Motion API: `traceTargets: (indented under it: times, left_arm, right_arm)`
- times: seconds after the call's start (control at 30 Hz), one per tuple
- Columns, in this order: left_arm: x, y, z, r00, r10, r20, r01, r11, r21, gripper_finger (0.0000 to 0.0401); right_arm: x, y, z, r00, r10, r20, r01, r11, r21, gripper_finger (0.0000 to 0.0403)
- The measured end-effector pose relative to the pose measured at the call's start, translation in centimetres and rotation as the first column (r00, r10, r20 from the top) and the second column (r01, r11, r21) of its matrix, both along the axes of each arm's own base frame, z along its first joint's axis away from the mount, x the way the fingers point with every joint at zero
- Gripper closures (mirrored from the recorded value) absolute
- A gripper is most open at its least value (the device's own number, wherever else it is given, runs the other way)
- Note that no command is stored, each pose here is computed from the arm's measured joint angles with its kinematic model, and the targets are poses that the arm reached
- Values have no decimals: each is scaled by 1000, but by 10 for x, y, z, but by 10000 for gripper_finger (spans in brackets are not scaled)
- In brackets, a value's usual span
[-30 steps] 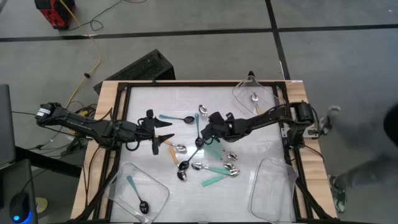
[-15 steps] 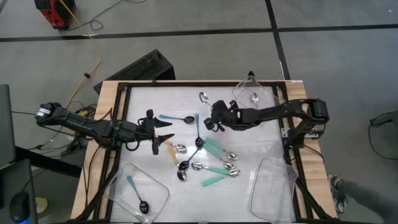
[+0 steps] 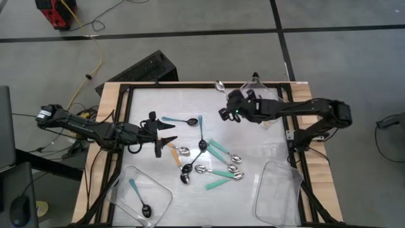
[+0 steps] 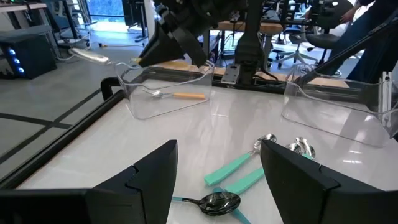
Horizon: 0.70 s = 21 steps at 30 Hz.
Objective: Sort silverware by color (type)
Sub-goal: Put the yellow spoon into the top transparent bin
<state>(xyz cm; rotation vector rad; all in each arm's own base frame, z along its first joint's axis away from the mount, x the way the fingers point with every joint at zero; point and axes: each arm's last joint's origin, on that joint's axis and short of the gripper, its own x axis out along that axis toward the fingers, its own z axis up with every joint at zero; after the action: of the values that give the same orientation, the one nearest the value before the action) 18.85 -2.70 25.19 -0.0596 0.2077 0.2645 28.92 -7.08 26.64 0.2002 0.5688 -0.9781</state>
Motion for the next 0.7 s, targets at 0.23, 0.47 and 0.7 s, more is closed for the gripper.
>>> traceTargets:
  times: [0.23, 0.47, 0.7]
  left_arm:
    - [0, 0, 0, 1000, 0, 0, 0, 1000, 0, 185]
    - [0, 0, 0, 1000, 14, 1, -14, 1000, 4, 185]
    - [0, 1, 0, 1000, 22, 1, -22, 1000, 6, 185]
  right_arm:
    - [-21, -5, 14, 998, -15, -66, 13, 999, -31, 321]
    - [-49, -11, 31, 994, -41, -101, 37, 998, -41, 321]
    - [-81, -11, 49, 995, -76, -63, 73, 996, -50, 321]
